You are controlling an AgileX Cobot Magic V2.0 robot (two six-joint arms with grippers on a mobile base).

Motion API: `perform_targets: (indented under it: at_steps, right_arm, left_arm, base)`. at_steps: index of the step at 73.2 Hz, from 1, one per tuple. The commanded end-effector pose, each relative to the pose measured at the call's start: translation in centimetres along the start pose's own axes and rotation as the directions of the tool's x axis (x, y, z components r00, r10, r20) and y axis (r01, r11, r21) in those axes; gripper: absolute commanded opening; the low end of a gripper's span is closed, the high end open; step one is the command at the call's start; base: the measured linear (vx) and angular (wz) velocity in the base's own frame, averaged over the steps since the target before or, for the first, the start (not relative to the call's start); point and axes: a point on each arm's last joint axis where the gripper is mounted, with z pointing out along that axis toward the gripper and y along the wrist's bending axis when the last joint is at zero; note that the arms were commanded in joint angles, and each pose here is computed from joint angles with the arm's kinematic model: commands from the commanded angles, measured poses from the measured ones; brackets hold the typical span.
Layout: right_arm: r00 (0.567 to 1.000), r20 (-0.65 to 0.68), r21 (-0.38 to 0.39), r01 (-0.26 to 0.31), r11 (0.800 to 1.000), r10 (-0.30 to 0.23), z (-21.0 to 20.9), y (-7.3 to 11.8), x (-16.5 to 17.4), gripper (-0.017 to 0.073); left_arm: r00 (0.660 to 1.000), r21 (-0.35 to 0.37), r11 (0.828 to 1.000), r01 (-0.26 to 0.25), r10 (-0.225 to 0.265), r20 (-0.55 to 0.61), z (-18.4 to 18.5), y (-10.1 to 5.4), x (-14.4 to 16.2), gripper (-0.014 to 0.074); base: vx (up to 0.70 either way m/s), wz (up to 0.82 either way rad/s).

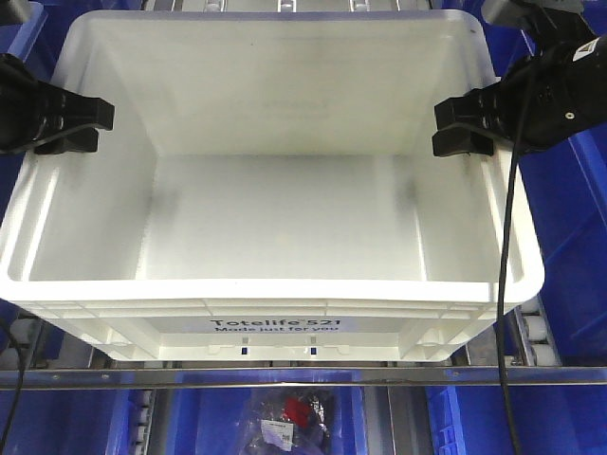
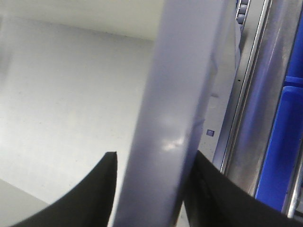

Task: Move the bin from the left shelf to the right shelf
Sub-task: 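Lift the crate with both grippers and pull it off the shelf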

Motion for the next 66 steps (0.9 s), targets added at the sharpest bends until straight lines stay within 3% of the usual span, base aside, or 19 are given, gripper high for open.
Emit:
perform_targets:
  at_steps: [1, 66]
  right_arm:
    - [0.989, 0.135, -0.014, 0.056, 0.998, -0.054, -2.76, 1.02, -1.14, -0.0005]
    - [0.990, 0.130, -0.015, 0.056, 0.998, -0.054, -2.76, 1.03, -1.10, -0.0005]
  left_arm:
    - [0.981, 0.015, 1.000, -0.018, 0.015, 0.193, -2.78, -0.44, -1.63, -0.0006]
    - [0.981, 0.015, 1.000, -0.018, 0.015, 0.193, -2.78, -0.44, -1.63, -0.0006]
  base:
    - [0.00, 0.00]
    - [0.00, 0.00]
